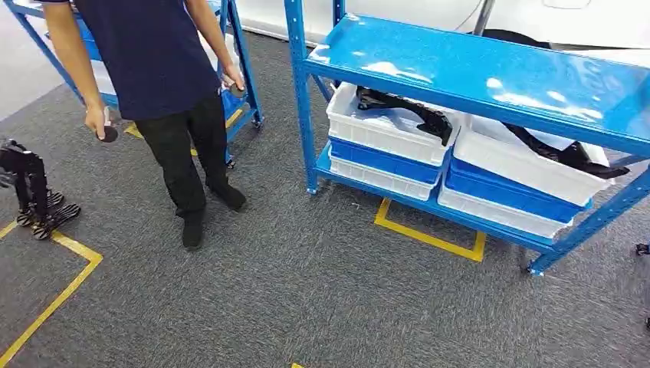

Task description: Take the parts from the cabinet and place them on the table.

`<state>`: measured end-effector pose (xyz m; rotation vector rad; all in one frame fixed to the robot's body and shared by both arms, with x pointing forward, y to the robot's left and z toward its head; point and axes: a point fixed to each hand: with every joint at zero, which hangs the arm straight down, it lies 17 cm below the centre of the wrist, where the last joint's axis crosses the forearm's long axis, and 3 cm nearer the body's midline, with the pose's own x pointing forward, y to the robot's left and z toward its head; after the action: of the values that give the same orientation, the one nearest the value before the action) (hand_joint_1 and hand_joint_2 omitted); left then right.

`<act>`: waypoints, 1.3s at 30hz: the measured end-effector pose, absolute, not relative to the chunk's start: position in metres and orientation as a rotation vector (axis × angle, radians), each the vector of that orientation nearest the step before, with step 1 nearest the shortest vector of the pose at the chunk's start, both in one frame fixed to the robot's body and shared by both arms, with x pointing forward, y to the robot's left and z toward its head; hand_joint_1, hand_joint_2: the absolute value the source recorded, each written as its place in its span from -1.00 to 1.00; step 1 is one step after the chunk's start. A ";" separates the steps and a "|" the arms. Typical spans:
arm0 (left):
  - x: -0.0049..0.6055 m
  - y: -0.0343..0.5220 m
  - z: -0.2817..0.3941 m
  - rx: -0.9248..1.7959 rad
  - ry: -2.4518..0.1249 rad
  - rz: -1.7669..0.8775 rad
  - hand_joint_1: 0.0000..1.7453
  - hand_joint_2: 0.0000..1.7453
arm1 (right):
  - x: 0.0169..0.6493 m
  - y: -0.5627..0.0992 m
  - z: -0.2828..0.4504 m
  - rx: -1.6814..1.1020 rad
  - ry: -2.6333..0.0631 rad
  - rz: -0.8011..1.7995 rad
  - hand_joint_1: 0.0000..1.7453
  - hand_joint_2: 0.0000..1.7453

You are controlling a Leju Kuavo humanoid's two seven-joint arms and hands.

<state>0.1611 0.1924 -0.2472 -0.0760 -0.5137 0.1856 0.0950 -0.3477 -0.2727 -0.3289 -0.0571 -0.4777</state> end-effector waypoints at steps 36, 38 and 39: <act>0.164 0.188 -0.248 -0.066 -0.497 0.159 -1.00 -1.00 | 0.081 -0.354 -0.274 -0.339 -0.014 -0.327 -1.00 -1.00; 0.164 0.189 -0.248 -0.064 -0.496 0.160 -1.00 -1.00 | 0.081 -0.348 -0.275 -0.326 -0.008 -0.323 -1.00 -1.00; 0.161 0.189 -0.248 -0.064 -0.493 0.160 -1.00 -1.00 | 0.083 -0.348 -0.274 -0.325 -0.011 -0.321 -1.00 -1.00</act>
<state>0.1612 0.1886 -0.2484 -0.0637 -0.4926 0.1598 0.0830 -0.3483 -0.2744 -0.3245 -0.0114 -0.3209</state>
